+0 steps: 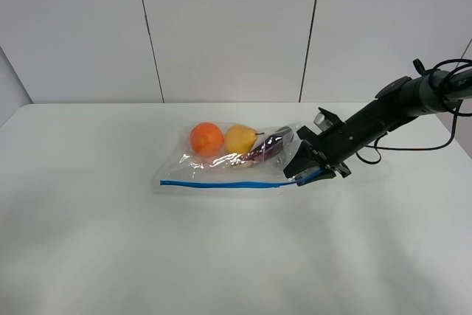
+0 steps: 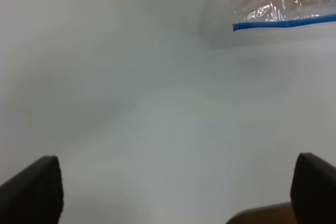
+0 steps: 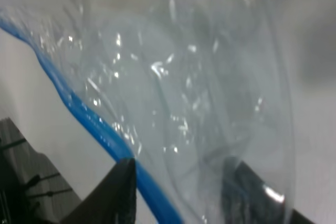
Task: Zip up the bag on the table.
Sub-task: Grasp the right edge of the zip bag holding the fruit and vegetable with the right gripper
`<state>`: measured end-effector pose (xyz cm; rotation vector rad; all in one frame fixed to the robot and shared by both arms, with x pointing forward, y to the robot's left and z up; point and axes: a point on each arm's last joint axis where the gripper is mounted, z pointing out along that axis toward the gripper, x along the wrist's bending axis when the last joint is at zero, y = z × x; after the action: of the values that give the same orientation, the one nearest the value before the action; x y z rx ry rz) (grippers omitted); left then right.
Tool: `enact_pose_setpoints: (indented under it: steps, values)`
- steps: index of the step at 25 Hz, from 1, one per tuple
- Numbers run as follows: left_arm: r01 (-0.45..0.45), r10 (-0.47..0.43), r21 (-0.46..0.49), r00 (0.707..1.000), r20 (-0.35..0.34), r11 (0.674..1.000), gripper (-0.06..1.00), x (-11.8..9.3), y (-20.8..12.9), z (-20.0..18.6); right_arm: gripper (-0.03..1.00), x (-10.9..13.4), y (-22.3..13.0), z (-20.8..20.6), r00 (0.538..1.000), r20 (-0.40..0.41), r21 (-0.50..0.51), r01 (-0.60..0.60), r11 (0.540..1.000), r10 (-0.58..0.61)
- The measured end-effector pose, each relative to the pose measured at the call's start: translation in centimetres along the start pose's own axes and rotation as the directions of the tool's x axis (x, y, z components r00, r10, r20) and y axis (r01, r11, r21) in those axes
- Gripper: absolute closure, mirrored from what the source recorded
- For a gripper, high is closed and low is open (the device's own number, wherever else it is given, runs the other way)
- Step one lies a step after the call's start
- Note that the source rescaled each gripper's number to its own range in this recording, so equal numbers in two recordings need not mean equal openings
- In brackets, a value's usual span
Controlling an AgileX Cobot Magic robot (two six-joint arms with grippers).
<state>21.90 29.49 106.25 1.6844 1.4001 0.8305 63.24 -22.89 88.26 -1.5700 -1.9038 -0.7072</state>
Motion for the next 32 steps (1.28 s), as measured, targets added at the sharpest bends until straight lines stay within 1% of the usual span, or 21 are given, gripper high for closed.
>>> enact_pose_setpoints:
  steps: [4,5,8,9,11,15,18,22,27,30,32]
  values:
    - [0.000,0.000,0.000,1.000,0.000,1.000,-0.06,0.00,0.00,0.00,0.52,-0.02,-0.15,0.00,1.000,0.003,0.016,-0.003,1.000,0.003]
    - [0.000,0.000,0.000,1.000,0.000,1.000,-0.06,0.00,0.00,0.00,0.50,-0.05,-0.20,0.00,1.000,0.005,0.022,-0.004,1.000,0.004]
    - [0.000,0.000,0.000,1.000,0.000,1.000,-0.06,0.00,0.00,0.00,0.39,-0.08,-0.32,0.00,1.000,0.010,0.035,-0.003,0.999,0.003]
    - [0.000,0.000,0.000,1.000,0.000,1.000,-0.06,0.00,0.00,0.00,0.37,-0.08,-0.35,0.00,1.000,0.009,0.038,-0.004,0.999,0.004]
    - [0.000,0.000,0.000,1.000,0.000,1.000,-0.06,0.00,0.00,0.00,0.35,-0.08,-0.40,0.00,1.000,0.009,0.044,-0.003,0.999,0.003]
    - [0.000,0.000,0.000,1.000,0.000,1.000,-0.06,0.00,0.00,0.00,0.34,-0.03,-0.50,-0.01,1.000,0.004,0.054,-0.003,0.999,0.003]
    - [0.000,0.000,0.000,1.000,0.000,1.000,-0.06,0.00,0.00,0.00,0.34,0.01,-0.65,-0.03,1.000,0.001,0.073,-0.004,0.997,0.004]
    - [0.000,0.000,0.000,1.000,0.000,1.000,-0.06,0.00,0.00,0.00,0.34,-0.16,-0.81,-0.09,1.000,0.024,0.092,-0.003,0.996,0.001]
    - [0.000,0.000,0.000,1.000,0.000,1.000,-0.06,0.00,0.00,0.00,0.34,0.24,-0.60,-0.67,0.999,0.041,0.086,0.011,0.996,-0.015]
    - [0.000,0.000,0.000,1.000,0.000,1.000,-0.06,0.00,0.00,0.00,0.42,0.41,-0.48,-0.89,0.999,0.046,0.081,0.014,0.997,-0.018]
    - [0.000,0.000,0.000,1.000,0.000,1.000,-0.06,0.00,0.00,0.00,0.51,0.35,-0.52,-0.89,0.998,0.052,0.085,0.014,0.996,-0.019]
